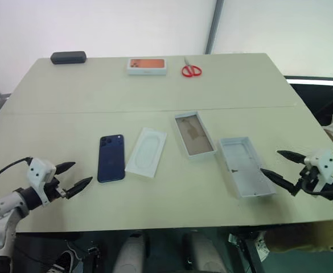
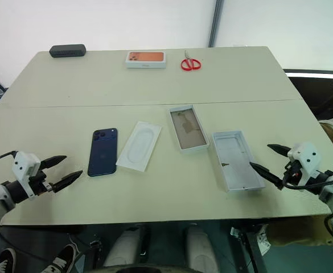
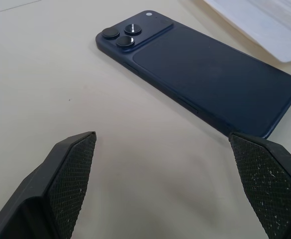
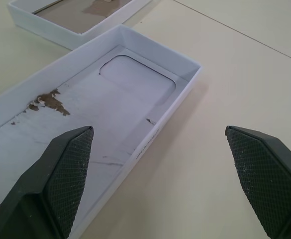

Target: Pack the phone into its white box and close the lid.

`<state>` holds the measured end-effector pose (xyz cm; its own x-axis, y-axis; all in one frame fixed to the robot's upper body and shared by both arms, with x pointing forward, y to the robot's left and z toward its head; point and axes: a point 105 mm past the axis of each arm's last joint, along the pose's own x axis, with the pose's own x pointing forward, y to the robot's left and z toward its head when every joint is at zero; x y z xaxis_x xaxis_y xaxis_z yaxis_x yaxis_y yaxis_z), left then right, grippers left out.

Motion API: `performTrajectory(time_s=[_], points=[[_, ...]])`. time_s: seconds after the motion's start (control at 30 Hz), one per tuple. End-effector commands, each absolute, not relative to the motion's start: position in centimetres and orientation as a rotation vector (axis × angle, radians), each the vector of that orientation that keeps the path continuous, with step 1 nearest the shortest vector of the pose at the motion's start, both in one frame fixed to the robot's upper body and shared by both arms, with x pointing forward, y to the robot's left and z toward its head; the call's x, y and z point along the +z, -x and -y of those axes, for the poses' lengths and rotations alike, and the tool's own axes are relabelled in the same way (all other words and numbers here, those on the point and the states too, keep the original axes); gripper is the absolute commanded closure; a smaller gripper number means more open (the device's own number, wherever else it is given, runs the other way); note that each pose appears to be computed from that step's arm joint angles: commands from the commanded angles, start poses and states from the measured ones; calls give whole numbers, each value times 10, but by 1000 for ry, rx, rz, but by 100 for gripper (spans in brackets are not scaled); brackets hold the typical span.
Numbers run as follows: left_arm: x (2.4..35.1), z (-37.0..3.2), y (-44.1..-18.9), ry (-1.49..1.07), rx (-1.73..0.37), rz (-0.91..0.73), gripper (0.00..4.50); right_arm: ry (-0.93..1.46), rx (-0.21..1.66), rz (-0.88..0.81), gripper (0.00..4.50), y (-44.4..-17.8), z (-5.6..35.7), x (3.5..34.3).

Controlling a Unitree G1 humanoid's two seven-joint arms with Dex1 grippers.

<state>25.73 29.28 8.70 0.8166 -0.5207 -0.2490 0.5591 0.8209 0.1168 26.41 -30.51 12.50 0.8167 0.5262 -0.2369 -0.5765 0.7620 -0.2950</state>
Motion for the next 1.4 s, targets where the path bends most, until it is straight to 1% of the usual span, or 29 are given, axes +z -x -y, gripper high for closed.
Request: performTrajectory(time_s=[0.03, 0.3, 0.67, 0.83, 1.13, 1.2, 1.27, 1.4], points=[[103, -295, -260, -215, -560, -152, 0, 406, 601, -72, 6, -268, 302, 145], [112, -289, -268, -183, -555, -115, 0, 437, 626, -74, 6, -277, 298, 147], [114, -287, -271, -189, -554, -104, 0, 454, 654, -93, 6, -276, 294, 142], [120, -282, -278, -176, -553, -98, 0, 454, 681, -84, 6, -279, 286, 144], [143, -245, -300, -24, -558, -83, 0, 505, 813, -30, 6, -289, 239, 156], [136, -226, -310, -32, -573, -122, 0, 480, 879, 24, 6, -295, 212, 162], [132, -214, -321, -23, -563, -132, 0, 464, 919, 62, 6, -301, 193, 167], [128, -192, -337, -4, -572, -156, 0, 445, 945, 96, 6, -311, 177, 170]])
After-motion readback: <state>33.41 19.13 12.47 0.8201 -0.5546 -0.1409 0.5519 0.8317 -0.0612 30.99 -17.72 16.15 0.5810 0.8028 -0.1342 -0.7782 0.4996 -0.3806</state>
